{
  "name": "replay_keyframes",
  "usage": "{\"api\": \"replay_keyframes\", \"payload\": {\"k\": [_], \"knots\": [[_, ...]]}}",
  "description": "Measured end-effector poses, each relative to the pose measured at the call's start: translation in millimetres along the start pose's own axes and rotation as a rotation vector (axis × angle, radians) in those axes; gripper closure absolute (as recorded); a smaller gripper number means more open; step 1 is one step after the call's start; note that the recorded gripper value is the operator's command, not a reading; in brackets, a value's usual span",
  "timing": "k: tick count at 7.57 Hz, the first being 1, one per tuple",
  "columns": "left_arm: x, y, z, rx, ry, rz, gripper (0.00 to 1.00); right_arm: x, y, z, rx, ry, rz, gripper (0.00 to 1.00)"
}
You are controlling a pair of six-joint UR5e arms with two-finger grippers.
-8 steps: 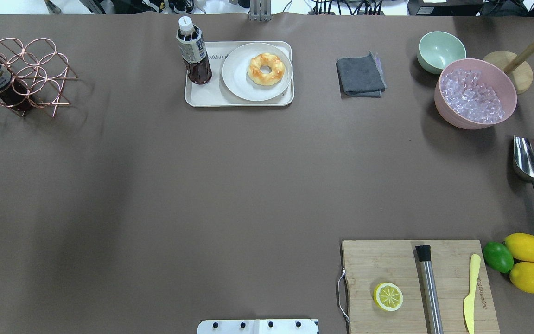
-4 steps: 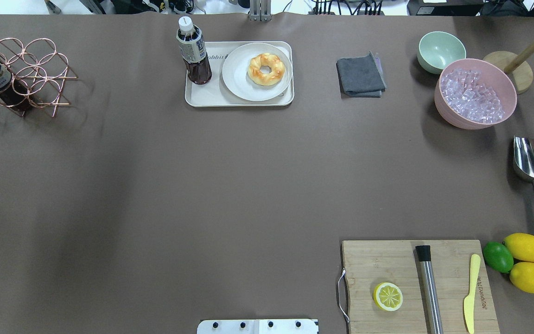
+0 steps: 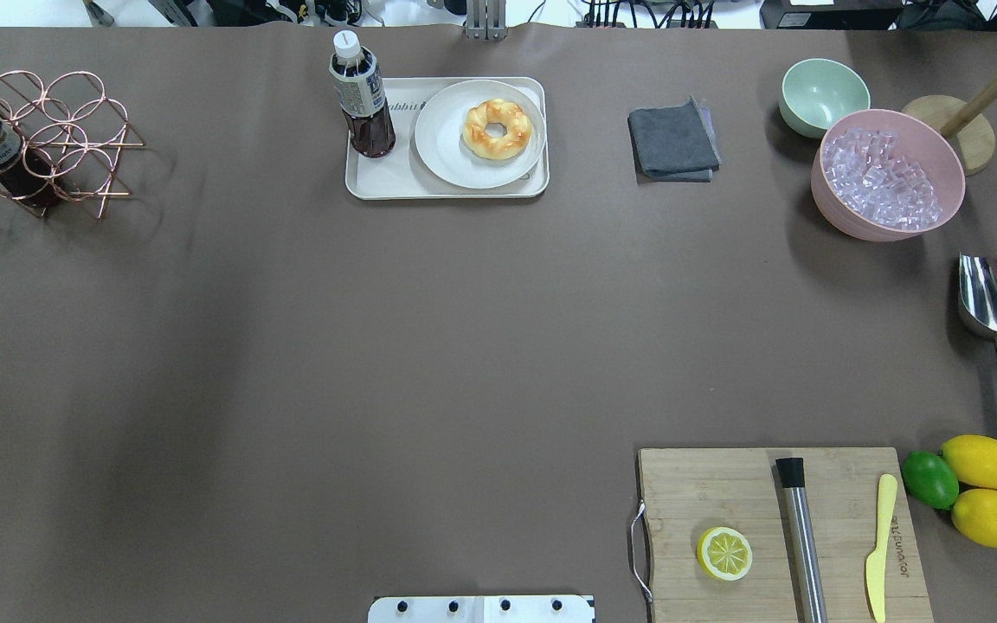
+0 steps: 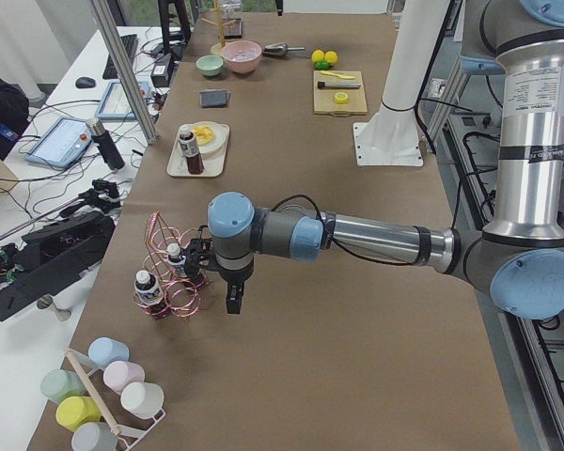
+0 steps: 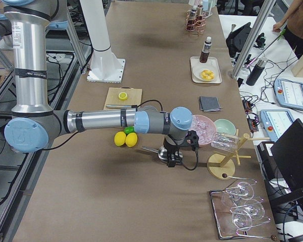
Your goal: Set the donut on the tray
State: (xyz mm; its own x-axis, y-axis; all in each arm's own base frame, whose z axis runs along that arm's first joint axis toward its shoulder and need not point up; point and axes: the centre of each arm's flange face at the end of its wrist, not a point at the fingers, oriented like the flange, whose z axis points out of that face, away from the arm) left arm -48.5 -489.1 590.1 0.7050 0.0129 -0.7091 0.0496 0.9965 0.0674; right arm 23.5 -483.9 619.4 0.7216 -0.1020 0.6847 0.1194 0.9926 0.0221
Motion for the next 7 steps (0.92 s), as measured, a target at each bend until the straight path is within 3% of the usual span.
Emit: {"api": "replay_keyframes", "payload": {"k": [7], "knots": [[1.1,-0.1,-0.9,0.002,0.003,0.002,0.01,19.2,20.2,-2.3,0.006,-0.011,0.051,0.00]]}}
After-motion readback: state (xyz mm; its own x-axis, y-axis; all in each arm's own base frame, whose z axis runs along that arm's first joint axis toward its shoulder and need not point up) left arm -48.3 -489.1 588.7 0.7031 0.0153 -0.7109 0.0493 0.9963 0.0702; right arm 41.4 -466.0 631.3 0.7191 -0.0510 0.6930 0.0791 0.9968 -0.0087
